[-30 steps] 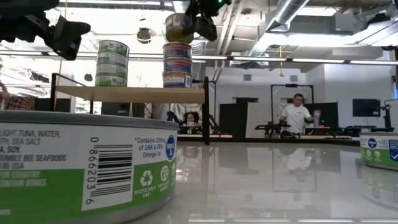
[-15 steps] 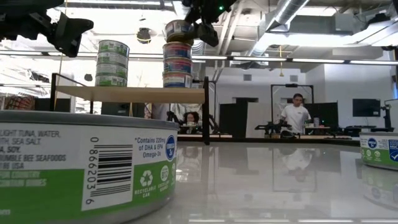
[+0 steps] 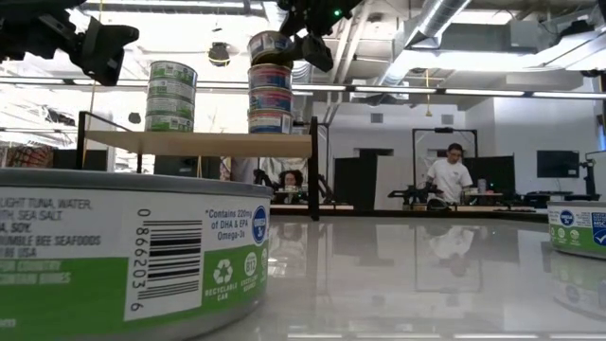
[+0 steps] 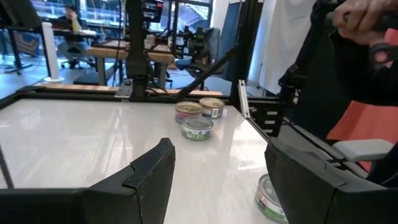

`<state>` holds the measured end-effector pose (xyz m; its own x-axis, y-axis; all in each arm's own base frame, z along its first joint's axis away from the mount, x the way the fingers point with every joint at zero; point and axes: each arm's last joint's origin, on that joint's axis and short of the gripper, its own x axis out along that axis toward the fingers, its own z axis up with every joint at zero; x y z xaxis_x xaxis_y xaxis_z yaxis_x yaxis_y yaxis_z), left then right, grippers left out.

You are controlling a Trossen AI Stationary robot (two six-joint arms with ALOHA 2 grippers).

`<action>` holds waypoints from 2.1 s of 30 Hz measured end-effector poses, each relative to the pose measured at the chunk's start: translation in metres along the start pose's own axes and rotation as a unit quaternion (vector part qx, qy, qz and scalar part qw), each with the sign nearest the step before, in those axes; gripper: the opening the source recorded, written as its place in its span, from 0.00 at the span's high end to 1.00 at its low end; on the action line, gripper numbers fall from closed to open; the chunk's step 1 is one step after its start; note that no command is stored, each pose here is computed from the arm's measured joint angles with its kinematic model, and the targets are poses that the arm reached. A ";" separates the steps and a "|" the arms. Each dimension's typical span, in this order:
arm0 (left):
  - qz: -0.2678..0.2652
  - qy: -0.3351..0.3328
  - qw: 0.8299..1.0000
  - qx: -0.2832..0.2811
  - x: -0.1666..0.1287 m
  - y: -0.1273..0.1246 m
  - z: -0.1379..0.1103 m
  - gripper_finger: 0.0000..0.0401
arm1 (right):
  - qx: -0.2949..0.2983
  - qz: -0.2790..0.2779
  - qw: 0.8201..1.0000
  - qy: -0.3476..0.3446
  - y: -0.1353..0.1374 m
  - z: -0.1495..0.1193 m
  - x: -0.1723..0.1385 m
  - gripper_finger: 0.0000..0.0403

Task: Stack canned seafood by type on shelf
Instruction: Stack the blue-pink tuna can on top of the other blue-pink tuna cans on the shelf

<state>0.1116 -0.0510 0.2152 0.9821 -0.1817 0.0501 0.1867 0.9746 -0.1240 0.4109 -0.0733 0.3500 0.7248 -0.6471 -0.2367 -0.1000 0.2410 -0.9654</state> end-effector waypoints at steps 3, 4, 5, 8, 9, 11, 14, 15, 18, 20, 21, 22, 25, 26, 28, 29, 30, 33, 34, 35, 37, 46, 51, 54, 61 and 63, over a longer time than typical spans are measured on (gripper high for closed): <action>-0.001 -0.004 1.000 -0.003 0.000 0.000 0.001 0.40 | 0.001 0.003 1.000 0.001 0.001 0.000 0.000 0.33; -0.001 -0.005 1.000 -0.004 0.000 0.000 0.002 0.40 | 0.003 0.003 1.000 0.002 0.001 0.000 0.000 0.32; 0.000 -0.003 1.000 -0.004 0.000 0.000 0.003 0.40 | 0.004 0.005 1.000 0.003 0.001 0.000 0.000 0.31; 0.001 0.004 1.000 -0.006 0.000 -0.001 0.011 0.40 | 0.004 0.006 1.000 0.004 0.001 -0.001 0.000 0.27; 0.001 0.006 1.000 -0.007 0.000 -0.001 0.013 0.40 | 0.004 0.006 1.000 0.004 0.001 -0.001 0.000 0.26; 0.003 0.008 1.000 -0.007 0.000 -0.002 0.017 0.40 | 0.005 0.006 1.000 0.005 0.001 -0.002 0.000 0.25; 0.005 0.005 1.000 -0.007 0.000 -0.002 0.020 0.40 | 0.005 0.005 1.000 0.008 0.000 -0.004 0.001 0.24; 0.005 0.005 1.000 -0.007 0.000 -0.002 0.020 0.40 | 0.004 0.006 1.000 0.009 0.000 -0.005 0.002 0.24; 0.005 0.005 1.000 -0.009 0.000 -0.002 0.020 0.40 | -0.009 0.006 1.000 0.011 0.000 -0.006 0.003 0.24; 0.005 0.005 1.000 -0.013 0.000 -0.002 0.020 0.40 | -0.023 0.006 1.000 0.012 0.000 -0.006 0.003 0.24; 0.005 0.005 1.000 -0.013 0.000 -0.002 0.020 0.40 | -0.028 0.006 1.000 0.012 0.000 -0.006 0.003 0.24; 0.006 0.005 1.000 -0.013 0.000 -0.002 0.020 0.40 | -0.031 0.006 0.999 0.012 0.000 -0.006 0.003 0.24; 0.006 0.005 1.000 -0.011 0.000 -0.002 0.020 0.40 | -0.032 0.006 0.999 0.012 0.000 -0.006 0.003 0.24; 0.006 0.004 1.000 -0.009 0.000 -0.002 0.020 0.40 | -0.033 0.006 0.999 0.012 0.000 -0.006 0.003 0.24; 0.008 0.004 1.000 -0.006 0.000 -0.002 0.020 0.40 | -0.033 0.005 0.999 0.013 -0.001 -0.006 0.003 0.24; 0.008 0.004 1.000 -0.005 0.000 -0.002 0.020 0.40 | -0.032 0.004 0.999 0.015 -0.002 -0.006 0.002 0.24; 0.008 0.004 1.000 -0.005 0.000 -0.002 0.020 0.40 | -0.032 0.003 0.999 0.018 -0.004 -0.005 0.001 0.24; 0.008 0.004 1.000 -0.004 0.000 -0.002 0.020 0.40 | -0.026 -0.008 0.999 0.017 -0.012 -0.004 -0.001 0.24; 0.008 0.004 1.000 -0.003 0.000 -0.002 0.020 0.40 | -0.025 -0.010 1.000 0.016 -0.014 -0.004 -0.001 0.24; 0.008 0.004 1.000 -0.003 0.000 -0.002 0.020 0.40 | -0.025 -0.010 1.000 0.017 -0.015 -0.004 -0.001 0.24; 0.008 0.004 1.000 -0.003 0.000 -0.002 0.020 0.40 | -0.029 0.002 0.999 0.020 -0.013 -0.005 -0.001 0.24; 0.008 0.006 1.000 0.000 0.000 -0.002 0.019 0.40 | -0.046 0.022 0.998 0.033 -0.009 -0.007 -0.002 0.24; 0.008 0.004 1.000 0.002 0.000 -0.002 0.020 0.40 | -0.072 0.020 0.996 0.042 -0.009 -0.008 -0.001 0.24; 0.007 0.004 1.000 0.002 0.000 -0.002 0.020 0.40 | -0.088 0.019 0.995 0.044 -0.010 -0.008 -0.001 0.24; 0.007 0.004 1.000 0.008 0.000 -0.002 0.020 0.40 | -0.105 0.023 0.993 0.048 -0.010 -0.012 0.001 0.24; 0.006 0.004 1.000 0.010 0.000 -0.002 0.020 0.40 | -0.117 0.025 0.992 0.046 -0.010 -0.011 0.000 0.24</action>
<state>0.1104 -0.0499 0.2351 0.9844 -0.1712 0.0413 0.1747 0.9790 -0.1051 0.4044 -0.0841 0.3582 0.6501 -0.7052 -0.2830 -0.2972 0.1068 -0.9488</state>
